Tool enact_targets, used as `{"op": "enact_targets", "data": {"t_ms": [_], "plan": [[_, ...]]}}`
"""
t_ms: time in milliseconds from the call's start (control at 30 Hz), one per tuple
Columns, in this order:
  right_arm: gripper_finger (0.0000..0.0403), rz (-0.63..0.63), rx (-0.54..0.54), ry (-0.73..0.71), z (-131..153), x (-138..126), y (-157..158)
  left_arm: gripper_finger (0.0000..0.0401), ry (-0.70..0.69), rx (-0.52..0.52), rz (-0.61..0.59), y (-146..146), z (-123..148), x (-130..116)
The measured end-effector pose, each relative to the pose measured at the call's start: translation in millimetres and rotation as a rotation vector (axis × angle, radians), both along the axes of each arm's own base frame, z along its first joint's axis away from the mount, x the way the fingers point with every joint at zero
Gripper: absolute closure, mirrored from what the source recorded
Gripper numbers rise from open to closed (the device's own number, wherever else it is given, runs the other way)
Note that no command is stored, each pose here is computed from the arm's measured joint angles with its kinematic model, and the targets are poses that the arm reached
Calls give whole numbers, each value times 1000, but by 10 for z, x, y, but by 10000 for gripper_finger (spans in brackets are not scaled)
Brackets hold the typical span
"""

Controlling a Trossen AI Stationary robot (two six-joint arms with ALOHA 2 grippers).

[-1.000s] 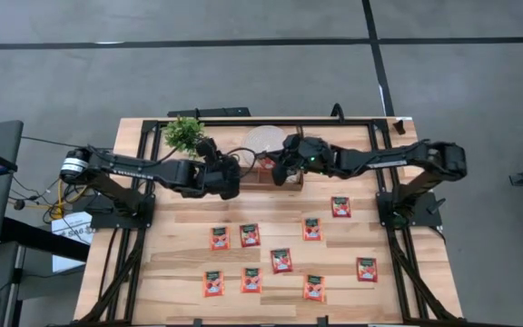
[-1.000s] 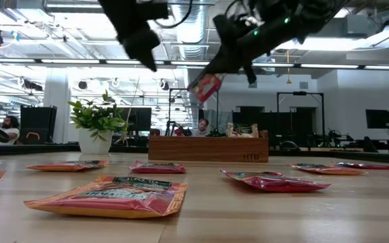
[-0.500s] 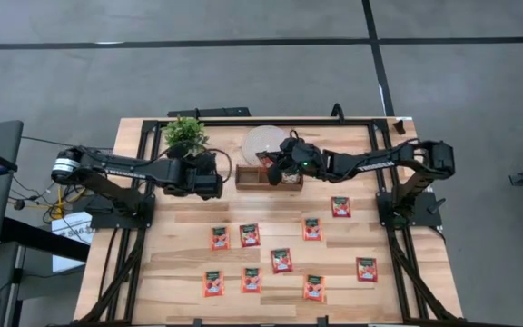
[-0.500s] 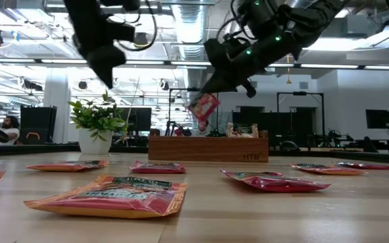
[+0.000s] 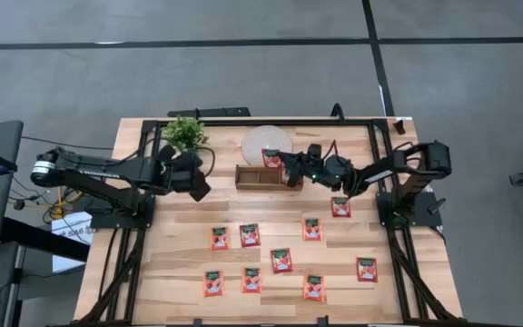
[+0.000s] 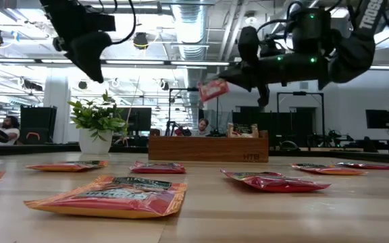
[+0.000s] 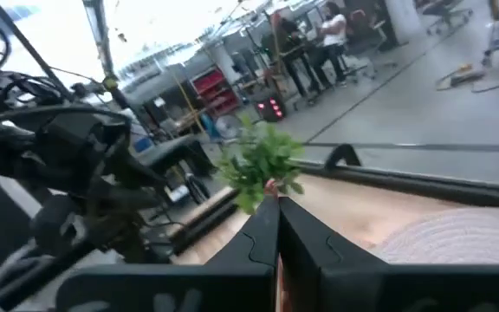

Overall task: Pick & Place Tea
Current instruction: Put the red tea bag into the middle section of the wooden organizer

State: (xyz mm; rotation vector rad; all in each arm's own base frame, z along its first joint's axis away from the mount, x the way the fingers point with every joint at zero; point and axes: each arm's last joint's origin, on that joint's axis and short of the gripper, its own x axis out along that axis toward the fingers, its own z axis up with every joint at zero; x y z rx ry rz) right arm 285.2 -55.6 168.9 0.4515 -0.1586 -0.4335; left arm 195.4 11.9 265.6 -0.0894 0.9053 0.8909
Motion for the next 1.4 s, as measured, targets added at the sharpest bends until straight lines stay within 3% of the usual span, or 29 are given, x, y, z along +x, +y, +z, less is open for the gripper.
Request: {"op": "enact_targets", "data": {"t_ms": [100, 333, 1400], "plan": [[403, -6, 21, 36, -121, 104, 24, 263, -22, 3, -33, -3, 16, 39], [403, -161, 28, 83, -279, 163, 60, 264, -29, -18, -46, -10, 16, 49], [403, -188, 21, 285, -299, 375, 81, 264, -58, -5, -65, -10, 32, 93]]}}
